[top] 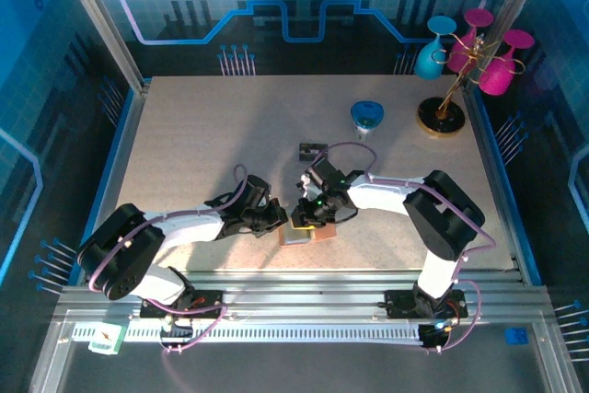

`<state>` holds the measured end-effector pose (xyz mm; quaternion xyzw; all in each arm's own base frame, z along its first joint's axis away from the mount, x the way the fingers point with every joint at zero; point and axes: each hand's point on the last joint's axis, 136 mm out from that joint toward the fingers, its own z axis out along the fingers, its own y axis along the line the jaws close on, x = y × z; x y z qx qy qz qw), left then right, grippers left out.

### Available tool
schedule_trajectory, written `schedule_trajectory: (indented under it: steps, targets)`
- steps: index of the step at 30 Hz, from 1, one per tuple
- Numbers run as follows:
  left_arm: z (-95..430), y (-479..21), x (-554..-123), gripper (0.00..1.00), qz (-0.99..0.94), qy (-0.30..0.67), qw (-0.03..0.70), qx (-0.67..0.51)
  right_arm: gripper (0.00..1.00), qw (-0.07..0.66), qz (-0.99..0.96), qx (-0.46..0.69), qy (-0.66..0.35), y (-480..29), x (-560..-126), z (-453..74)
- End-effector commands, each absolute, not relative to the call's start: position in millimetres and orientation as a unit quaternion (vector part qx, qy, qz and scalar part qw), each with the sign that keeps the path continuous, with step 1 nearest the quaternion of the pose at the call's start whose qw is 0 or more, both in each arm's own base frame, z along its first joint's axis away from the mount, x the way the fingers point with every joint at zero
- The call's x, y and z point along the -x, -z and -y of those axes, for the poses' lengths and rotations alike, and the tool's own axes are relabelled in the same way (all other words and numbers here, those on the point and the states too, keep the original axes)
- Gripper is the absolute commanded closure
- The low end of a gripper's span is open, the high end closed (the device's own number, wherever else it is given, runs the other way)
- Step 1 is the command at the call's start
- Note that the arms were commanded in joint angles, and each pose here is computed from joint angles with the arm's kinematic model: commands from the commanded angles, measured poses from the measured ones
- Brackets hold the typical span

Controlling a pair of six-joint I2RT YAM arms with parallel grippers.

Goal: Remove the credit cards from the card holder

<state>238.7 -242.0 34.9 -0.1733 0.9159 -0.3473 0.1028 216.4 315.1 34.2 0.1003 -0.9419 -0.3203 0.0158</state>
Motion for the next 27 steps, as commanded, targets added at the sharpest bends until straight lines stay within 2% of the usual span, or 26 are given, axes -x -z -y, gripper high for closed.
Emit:
schedule_trajectory:
  steps: [1, 10, 23, 27]
  targets:
    - [234.1, -30.3, -230.4, 0.96, -0.921, 0.332, 0.1, 0.177, 0.74, 0.009, 0.949, -0.103, 0.299, -33.2, -221.9, -311.2]
    - [234.7, -26.8, -229.8, 0.96, -0.923, 0.327, 0.094, 0.177, 0.69, 0.002, 0.949, -0.1, 0.3, -37.5, -222.7, -305.1]
    - [235.5, -34.4, -233.4, 0.95, -0.922, 0.33, 0.102, 0.176, 0.69, 0.005, 0.931, -0.08, 0.357, -34.2, -224.1, -304.5]
    - [240.4, -47.2, -238.5, 0.9, -0.914, 0.35, 0.116, 0.172, 0.7, 0.009, 0.923, -0.074, 0.377, -31.0, -221.0, -303.4]
